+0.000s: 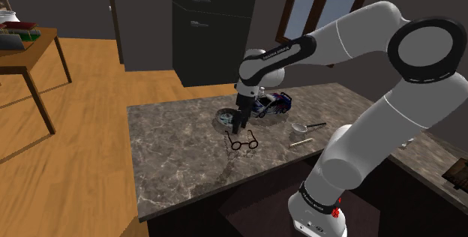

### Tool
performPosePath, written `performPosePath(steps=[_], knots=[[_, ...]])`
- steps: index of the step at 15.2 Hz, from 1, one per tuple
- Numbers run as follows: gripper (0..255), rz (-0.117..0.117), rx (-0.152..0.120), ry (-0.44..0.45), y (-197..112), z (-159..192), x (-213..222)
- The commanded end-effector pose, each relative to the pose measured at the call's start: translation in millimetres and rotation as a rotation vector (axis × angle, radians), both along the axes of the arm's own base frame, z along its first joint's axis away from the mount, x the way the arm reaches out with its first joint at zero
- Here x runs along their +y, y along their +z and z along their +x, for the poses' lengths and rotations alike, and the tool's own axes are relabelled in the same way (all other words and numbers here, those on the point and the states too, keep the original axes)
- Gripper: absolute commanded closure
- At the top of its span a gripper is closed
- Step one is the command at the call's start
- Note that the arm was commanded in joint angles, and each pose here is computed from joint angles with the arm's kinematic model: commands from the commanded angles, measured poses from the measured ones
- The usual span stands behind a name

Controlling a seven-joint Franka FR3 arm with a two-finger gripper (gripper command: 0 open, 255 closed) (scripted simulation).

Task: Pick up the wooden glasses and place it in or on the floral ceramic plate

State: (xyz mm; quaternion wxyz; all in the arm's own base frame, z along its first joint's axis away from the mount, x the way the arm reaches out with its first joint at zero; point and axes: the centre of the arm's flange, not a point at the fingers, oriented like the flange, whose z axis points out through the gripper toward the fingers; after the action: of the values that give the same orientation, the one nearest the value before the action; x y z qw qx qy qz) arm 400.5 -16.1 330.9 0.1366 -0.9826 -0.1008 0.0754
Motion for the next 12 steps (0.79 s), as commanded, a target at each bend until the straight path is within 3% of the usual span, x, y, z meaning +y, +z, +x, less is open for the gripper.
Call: performPosePath(steps=[1,12], knots=[[0,0.017,0.009,0.013,-28,10,2],[0,0.022,0.012,0.016,-73,5,13]])
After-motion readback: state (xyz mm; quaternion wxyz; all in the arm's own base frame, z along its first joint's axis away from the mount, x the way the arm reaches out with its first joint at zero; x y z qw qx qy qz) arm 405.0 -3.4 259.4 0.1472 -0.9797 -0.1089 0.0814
